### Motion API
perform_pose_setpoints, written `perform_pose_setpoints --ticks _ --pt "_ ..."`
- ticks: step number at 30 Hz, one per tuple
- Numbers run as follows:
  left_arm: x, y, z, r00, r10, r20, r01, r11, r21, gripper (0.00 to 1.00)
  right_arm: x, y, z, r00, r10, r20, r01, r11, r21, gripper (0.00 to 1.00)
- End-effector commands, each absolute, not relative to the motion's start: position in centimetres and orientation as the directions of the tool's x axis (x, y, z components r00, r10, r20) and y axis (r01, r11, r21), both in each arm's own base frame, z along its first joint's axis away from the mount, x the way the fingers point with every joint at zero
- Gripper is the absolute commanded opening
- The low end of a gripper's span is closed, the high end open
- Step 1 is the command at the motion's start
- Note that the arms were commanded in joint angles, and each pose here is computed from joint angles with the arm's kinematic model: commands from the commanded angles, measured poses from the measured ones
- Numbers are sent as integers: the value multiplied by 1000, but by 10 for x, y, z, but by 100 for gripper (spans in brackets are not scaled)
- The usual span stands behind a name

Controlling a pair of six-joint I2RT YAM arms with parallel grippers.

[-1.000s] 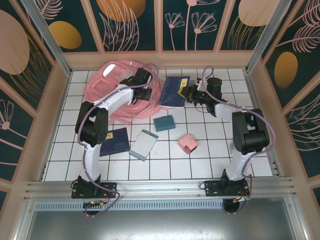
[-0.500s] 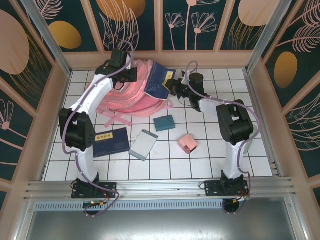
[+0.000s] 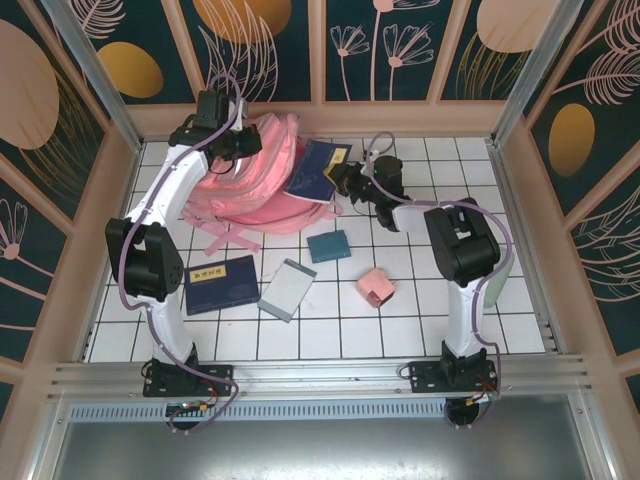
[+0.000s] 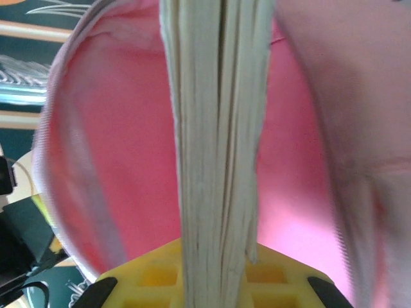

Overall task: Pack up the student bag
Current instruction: Open the student bag at the top-center of the table, then place the book in the student bag.

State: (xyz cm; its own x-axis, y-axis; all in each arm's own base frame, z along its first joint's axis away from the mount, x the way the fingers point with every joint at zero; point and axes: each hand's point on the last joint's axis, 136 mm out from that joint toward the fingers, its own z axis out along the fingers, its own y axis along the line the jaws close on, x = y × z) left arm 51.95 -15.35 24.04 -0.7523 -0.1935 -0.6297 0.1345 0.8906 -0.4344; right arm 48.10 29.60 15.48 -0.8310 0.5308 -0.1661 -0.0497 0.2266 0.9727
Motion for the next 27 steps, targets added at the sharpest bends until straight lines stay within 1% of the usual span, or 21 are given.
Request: perform_pose_setpoints --ticks 1,5,11,17,22,24,27 --pt "529 -156 306 -645 -259 -719 221 837 -501 0 484 284 189 -789 556 -260 -149 237 960 0" --pt "528 -159 321 -631 -268 -728 260 811 -524 0 488 299 183 -804 535 -257 -149 237 960 0" --pt "523 -170 345 -634 -295 -715 342 722 -601 0 504 344 177 -828 506 -244 -150 219 964 0" --pt "520 -179 354 -648 -299 -700 385 665 -640 0 525 390 167 -832 514 -209 -129 188 974 0" --pt "517 -183 360 -655 -293 -697 408 640 -652 0 551 409 151 -807 564 -176 -81 190 978 0" --pt "516 -184 361 -658 -293 -694 409 634 -656 0 551 430 143 -815 556 -164 -66 192 979 0" --pt "514 -184 361 -661 -294 -691 409 630 -660 0 559 451 126 -823 546 -153 -25 235 972 0"
